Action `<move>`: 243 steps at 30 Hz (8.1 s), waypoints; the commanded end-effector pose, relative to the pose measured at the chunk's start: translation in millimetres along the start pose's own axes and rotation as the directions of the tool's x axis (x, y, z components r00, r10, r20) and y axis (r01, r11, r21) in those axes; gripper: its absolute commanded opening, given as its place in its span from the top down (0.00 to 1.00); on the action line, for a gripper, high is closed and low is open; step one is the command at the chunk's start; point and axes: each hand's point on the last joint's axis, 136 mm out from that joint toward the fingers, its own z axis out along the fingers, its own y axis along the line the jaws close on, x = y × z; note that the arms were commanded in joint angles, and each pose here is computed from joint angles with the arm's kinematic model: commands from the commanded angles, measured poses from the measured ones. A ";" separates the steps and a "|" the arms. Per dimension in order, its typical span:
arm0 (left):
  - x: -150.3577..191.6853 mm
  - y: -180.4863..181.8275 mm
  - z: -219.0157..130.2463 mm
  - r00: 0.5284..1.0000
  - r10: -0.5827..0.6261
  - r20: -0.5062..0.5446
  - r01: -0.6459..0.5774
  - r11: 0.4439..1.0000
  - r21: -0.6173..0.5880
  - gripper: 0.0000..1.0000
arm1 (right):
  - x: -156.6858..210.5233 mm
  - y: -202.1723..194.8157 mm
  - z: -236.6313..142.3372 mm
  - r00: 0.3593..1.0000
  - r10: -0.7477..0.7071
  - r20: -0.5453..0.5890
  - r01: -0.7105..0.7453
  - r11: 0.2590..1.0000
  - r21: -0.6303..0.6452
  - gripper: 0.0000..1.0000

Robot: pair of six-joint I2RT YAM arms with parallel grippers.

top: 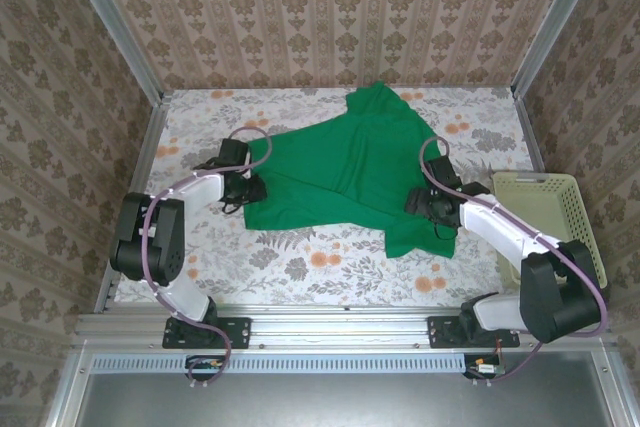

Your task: Fold the inside-out t-shirt

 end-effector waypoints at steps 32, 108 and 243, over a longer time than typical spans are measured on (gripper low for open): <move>-13.7 -2.1 6.8 0.996 -0.086 0.017 0.084 0.994 0.065 0.94 | 39.4 -58.4 -12.7 0.984 0.179 -0.020 -0.171 0.963 0.206 0.16; -156.4 -50.9 -316.7 0.782 -0.117 0.612 -0.039 0.971 0.235 1.00 | -265.0 53.4 -370.3 0.662 -0.013 0.749 0.192 0.969 -0.153 1.00; 117.6 44.5 -10.4 0.972 -0.234 0.002 0.233 0.966 -0.114 0.44 | -126.9 144.4 65.0 0.979 -0.116 -0.168 0.078 0.972 -0.220 0.39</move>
